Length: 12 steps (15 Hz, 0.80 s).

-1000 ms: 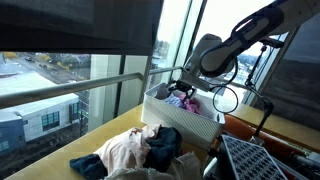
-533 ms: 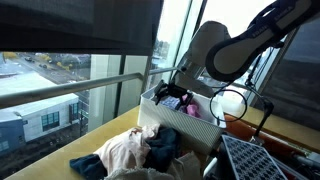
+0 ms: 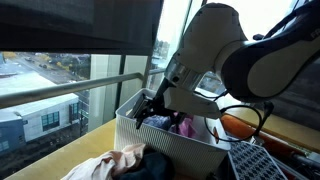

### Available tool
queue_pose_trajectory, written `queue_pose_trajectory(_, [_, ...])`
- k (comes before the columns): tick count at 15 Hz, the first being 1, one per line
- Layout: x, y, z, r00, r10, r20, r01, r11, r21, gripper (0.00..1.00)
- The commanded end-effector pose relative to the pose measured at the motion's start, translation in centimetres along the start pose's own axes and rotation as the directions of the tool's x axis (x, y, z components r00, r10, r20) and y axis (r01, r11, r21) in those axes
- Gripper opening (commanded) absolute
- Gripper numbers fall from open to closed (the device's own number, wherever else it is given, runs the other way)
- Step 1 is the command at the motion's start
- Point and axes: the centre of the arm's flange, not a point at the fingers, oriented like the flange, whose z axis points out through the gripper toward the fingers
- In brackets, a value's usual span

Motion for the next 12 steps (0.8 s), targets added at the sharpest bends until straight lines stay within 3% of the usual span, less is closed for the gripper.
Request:
queue_pose_trajectory(1, [-1.1, -2.3, -1.0, 0.999, -0.012, -0.031, 0.011, 0.999, -0.031, 1.00])
queue_pose_trajectory(8, [4.5, 1.2, -5.4, 0.988, 0.003, -0.152, -0.023, 0.991, -0.129, 1.00])
queue_pose_trajectory(10, [4.6, 1.0, -7.2, 0.985, 0.009, -0.171, -0.032, 0.991, -0.133, 1.00])
queue_pose_trajectory(12, [2.4, -0.7, -7.7, 0.987, 0.003, -0.162, -0.024, 0.992, -0.127, 1.00])
